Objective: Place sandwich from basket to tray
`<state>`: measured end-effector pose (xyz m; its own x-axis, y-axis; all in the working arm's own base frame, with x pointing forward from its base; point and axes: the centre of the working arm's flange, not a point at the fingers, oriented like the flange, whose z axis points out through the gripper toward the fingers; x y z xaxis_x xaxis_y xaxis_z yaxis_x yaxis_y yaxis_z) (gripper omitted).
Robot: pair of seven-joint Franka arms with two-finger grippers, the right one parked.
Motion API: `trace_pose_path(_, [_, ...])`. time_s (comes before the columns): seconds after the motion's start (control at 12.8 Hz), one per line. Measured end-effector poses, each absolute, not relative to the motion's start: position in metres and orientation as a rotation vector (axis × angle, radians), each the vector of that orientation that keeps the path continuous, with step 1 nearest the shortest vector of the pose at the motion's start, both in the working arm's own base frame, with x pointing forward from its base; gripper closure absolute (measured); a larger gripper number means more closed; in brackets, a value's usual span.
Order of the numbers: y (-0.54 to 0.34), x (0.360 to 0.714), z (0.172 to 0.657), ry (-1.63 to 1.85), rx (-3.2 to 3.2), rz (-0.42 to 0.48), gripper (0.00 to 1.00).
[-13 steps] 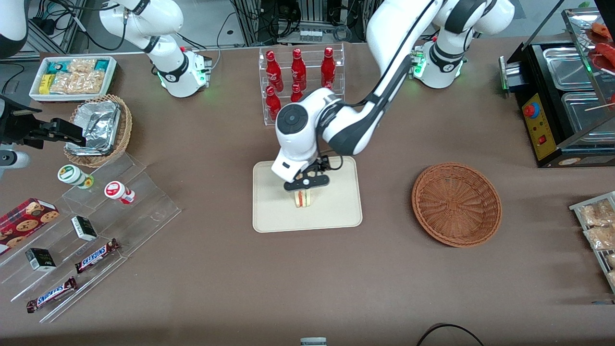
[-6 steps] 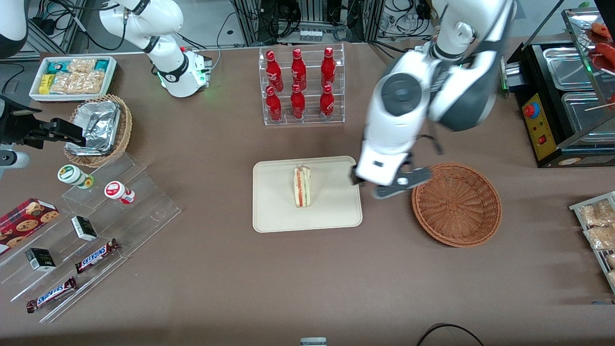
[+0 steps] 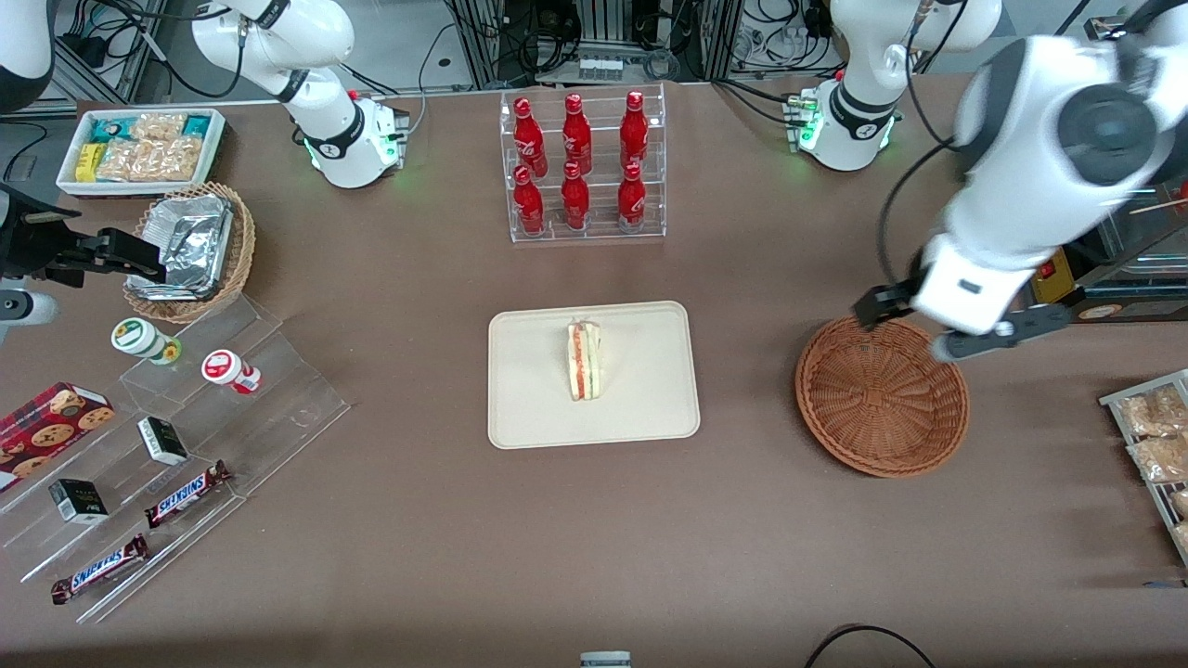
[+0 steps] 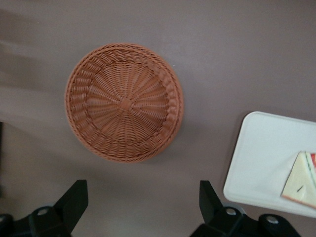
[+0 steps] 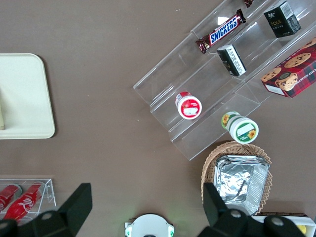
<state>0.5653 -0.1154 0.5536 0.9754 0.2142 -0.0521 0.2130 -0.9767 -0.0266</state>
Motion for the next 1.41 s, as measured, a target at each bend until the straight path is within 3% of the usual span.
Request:
trace_pose_path(0.23, [-0.068, 0.561, 0.569, -0.229, -3.143, 0.107, 0.0])
trace_pose_path(0.7, [-0.053, 0.566, 0.59, -0.123, -3.16, 0.043, 0.0])
trace_pose_path(1.1, [-0.025, 0.555, 0.595, -0.11, -3.154, 0.173, 0.0])
trace_pose_path(1.41, [-0.008, 0.551, 0.601, -0.095, -3.159, 0.176, 0.0])
